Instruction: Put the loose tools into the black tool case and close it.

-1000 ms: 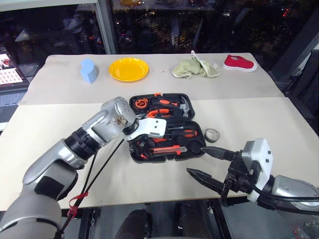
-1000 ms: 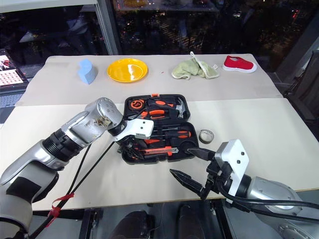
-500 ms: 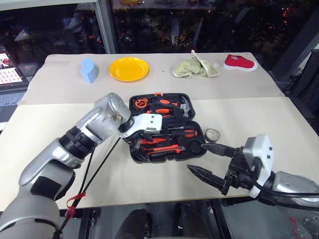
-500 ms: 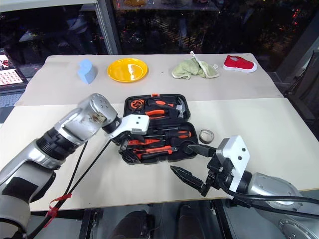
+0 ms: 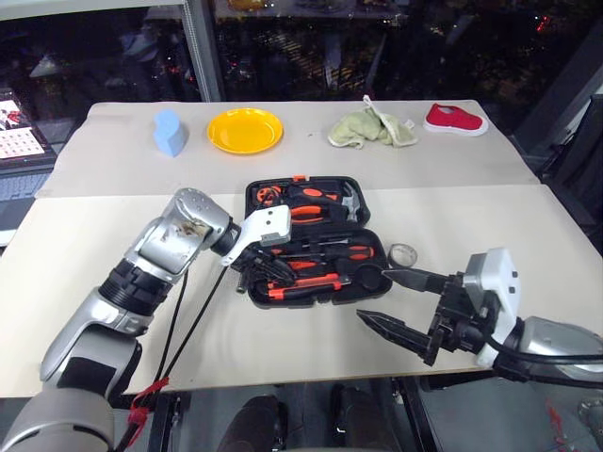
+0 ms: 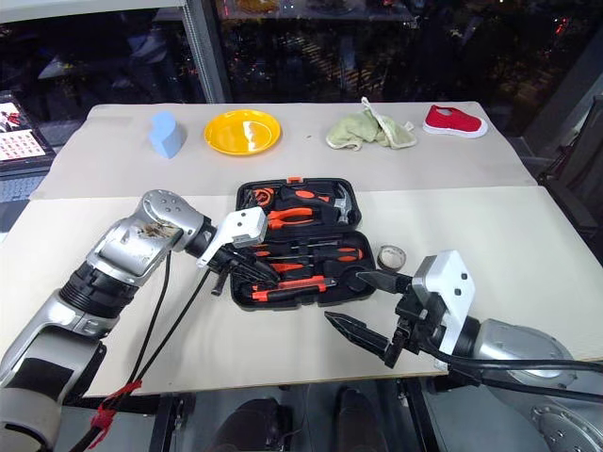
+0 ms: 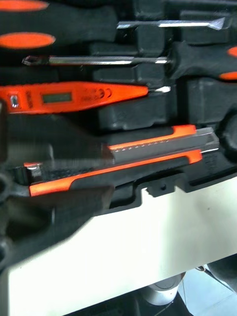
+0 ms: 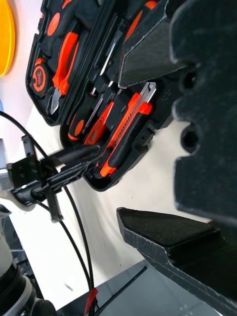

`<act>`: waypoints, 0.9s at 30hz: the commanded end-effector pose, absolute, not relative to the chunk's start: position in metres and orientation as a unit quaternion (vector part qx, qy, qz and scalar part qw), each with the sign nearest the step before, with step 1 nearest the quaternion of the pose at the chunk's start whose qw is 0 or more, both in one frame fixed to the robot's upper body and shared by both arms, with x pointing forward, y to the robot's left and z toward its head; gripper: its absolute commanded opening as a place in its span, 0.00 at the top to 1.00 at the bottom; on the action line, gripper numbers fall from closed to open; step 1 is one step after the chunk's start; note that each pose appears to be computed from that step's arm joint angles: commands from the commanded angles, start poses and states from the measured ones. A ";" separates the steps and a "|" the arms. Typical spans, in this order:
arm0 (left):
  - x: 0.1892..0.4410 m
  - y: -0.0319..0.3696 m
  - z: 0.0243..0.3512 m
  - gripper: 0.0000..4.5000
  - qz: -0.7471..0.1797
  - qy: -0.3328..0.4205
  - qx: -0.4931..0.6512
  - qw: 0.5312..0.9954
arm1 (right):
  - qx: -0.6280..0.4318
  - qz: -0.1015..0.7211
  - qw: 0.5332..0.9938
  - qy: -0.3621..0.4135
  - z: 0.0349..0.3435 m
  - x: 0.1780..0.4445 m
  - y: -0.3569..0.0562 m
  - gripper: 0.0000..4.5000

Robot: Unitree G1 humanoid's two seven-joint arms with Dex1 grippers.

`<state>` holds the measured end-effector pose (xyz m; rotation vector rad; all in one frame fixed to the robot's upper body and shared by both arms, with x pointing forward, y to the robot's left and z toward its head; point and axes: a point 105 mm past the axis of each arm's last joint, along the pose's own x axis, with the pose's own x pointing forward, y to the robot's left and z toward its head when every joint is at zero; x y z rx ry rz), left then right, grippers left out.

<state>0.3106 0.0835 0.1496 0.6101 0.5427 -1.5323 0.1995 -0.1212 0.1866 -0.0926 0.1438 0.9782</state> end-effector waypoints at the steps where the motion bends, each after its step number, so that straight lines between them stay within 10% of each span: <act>1: 0.307 0.081 0.153 1.00 -0.679 0.221 0.294 0.636 | -0.049 0.469 0.880 0.052 0.197 0.199 -0.122 0.00; 27: 0.316 0.089 0.101 1.00 -0.659 0.233 0.423 0.577 | -0.038 0.462 0.885 0.054 0.196 0.201 -0.121 0.00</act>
